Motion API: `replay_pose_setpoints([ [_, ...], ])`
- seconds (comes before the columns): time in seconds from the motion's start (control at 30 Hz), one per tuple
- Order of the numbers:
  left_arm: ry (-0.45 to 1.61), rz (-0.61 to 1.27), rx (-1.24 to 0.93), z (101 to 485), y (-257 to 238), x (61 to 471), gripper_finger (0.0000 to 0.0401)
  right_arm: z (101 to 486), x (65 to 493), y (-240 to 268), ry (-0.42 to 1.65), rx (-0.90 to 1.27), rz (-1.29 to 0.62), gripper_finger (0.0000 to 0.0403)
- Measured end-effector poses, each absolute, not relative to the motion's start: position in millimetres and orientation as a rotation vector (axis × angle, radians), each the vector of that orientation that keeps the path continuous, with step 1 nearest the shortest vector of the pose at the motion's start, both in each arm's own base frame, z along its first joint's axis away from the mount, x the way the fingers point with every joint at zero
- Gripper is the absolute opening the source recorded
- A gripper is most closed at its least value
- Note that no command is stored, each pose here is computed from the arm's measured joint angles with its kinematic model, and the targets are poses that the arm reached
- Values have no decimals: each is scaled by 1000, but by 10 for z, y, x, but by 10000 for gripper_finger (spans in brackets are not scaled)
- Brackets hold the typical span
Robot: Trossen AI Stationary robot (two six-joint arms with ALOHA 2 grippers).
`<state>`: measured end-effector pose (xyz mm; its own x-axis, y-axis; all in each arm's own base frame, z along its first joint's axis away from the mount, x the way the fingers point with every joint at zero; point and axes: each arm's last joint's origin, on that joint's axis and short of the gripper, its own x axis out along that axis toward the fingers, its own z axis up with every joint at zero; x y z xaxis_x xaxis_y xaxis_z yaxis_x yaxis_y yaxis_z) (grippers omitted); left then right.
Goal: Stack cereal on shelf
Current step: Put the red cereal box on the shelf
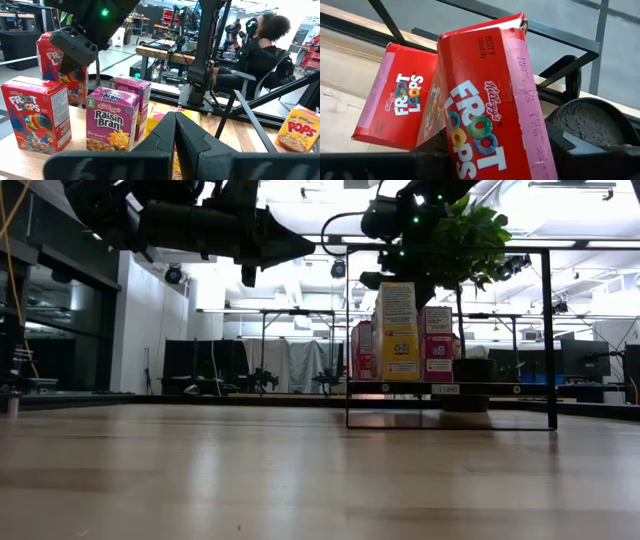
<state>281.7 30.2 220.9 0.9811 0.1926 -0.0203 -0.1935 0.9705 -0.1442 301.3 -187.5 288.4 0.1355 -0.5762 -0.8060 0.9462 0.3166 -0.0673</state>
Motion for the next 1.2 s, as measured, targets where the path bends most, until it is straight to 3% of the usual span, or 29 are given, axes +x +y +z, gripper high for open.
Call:
replay_pose_setpoints([
  [0.77,6,195,-154,2208,302,2817,0,2633,3134,-2040,892,580,-1123,160],
  [1.2,6,195,-156,2208,302,2817,0,2627,3123,-2034,899,591,-1133,248],
])
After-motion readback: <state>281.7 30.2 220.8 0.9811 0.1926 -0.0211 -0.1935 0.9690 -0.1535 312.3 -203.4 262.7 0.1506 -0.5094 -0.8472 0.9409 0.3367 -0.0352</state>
